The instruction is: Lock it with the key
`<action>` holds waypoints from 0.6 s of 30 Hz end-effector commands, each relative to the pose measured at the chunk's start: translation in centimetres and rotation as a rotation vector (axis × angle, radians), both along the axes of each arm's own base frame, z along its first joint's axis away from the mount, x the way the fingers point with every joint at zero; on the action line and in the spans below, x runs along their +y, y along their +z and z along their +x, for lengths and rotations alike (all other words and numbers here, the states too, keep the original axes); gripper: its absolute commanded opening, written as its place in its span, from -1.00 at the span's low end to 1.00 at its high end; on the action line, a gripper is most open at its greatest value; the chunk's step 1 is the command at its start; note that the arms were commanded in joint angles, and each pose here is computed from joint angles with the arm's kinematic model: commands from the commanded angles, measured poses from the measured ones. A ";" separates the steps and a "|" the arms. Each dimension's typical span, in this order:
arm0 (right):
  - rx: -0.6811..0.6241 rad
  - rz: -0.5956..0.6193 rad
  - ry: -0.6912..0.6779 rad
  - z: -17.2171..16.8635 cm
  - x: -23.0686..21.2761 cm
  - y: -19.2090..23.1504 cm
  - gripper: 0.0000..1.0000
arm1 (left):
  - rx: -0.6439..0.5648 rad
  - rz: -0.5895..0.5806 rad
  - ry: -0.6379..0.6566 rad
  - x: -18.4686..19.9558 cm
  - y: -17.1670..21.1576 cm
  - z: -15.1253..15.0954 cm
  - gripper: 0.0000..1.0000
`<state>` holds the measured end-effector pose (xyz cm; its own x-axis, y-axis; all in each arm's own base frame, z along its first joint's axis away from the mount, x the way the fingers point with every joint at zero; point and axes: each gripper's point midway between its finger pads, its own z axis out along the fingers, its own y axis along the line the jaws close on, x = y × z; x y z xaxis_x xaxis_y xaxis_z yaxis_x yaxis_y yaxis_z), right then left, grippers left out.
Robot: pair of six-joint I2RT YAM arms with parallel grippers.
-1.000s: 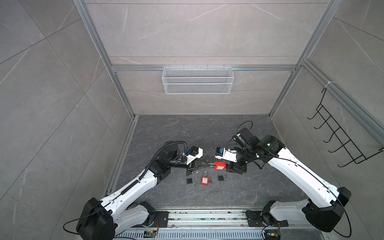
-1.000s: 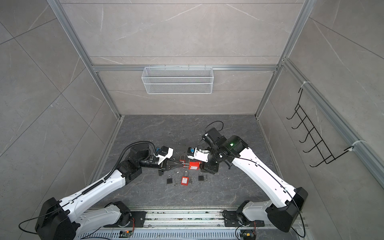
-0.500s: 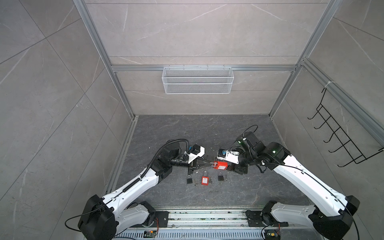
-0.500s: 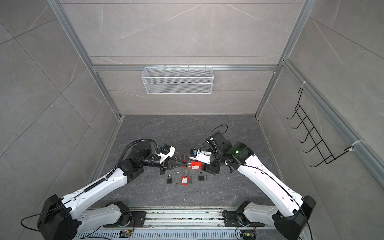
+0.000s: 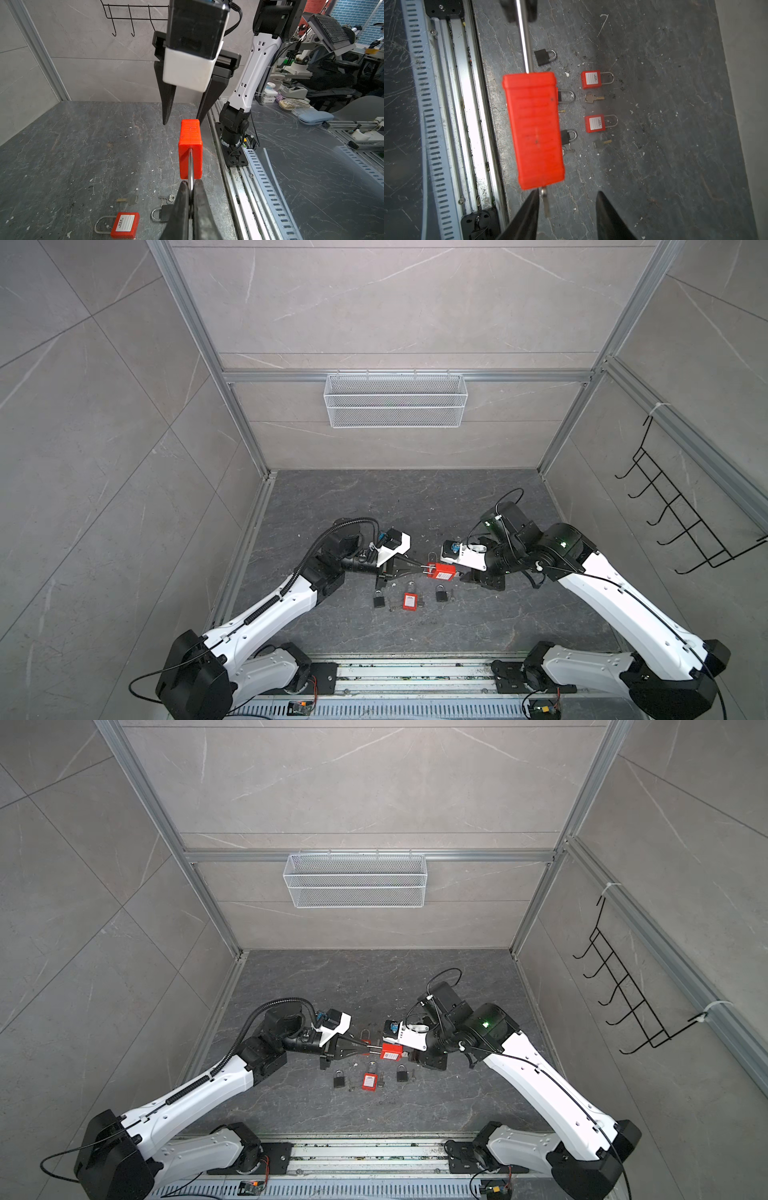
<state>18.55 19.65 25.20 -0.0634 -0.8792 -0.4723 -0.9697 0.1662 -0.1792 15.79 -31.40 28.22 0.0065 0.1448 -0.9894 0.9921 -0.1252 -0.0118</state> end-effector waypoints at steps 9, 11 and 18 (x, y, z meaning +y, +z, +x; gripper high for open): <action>0.077 0.033 0.076 -1.1 1.3 -0.3 -0.47 | -0.081 -0.025 -0.042 -0.2 1.9 -0.5 -1.00; 0.088 0.040 0.084 -1.3 1.4 -0.4 -0.52 | -0.083 -0.023 -0.042 -0.2 1.9 -0.4 -1.00; 0.104 0.033 0.103 -1.8 1.3 -0.8 -0.71 | -0.089 -0.005 -0.046 -0.2 1.5 -0.4 -1.00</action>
